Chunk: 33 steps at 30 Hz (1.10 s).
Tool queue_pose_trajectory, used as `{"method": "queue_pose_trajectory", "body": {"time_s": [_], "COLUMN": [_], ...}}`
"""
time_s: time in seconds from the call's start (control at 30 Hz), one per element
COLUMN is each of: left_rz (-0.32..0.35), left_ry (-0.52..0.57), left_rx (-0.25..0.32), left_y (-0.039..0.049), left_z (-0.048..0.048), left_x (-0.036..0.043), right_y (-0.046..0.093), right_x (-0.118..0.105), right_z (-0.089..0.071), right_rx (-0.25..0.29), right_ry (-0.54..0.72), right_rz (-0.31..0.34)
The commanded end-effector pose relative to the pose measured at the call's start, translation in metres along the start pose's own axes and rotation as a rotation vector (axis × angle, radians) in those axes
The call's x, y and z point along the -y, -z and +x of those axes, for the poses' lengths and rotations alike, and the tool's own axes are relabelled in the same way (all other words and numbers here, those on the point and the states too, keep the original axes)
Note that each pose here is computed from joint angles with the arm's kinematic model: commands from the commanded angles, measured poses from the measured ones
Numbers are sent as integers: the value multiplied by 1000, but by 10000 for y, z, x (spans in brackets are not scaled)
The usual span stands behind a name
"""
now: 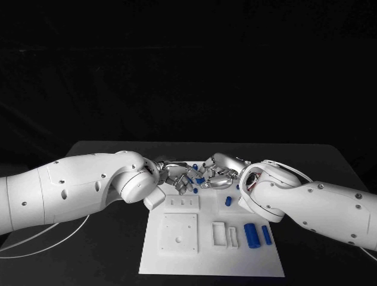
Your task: Assemble the parts on the task board
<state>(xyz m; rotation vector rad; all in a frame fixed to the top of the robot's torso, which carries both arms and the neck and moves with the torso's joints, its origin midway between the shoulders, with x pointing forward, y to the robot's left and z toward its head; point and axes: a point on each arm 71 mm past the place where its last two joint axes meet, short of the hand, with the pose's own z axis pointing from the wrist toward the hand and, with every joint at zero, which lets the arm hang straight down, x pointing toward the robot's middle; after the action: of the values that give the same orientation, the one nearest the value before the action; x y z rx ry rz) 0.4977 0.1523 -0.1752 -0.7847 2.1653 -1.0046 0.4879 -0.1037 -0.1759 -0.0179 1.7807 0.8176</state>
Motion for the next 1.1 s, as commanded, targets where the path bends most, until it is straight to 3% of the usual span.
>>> {"method": "queue_pose_trajectory", "body": {"time_s": [0.03, 0.33, 0.6, 1.1], "left_rz": [14, 22, 37, 36], "left_ry": [-9, -9, -3, -21], "left_rx": [-29, -23, 16, 37], "left_y": [-10, -12, -9, -2], "left_z": [66, 66, 30, -9], "left_x": [32, 39, 45, 29], "right_y": [-7, -10, -8, -4], "right_x": [-71, -71, -53, 25], "right_z": [23, 29, 30, -55], "right_rx": [-13, -20, -32, 43], "right_ry": [5, 7, 9, 44], "right_rz": [-32, -31, -29, -29]}}
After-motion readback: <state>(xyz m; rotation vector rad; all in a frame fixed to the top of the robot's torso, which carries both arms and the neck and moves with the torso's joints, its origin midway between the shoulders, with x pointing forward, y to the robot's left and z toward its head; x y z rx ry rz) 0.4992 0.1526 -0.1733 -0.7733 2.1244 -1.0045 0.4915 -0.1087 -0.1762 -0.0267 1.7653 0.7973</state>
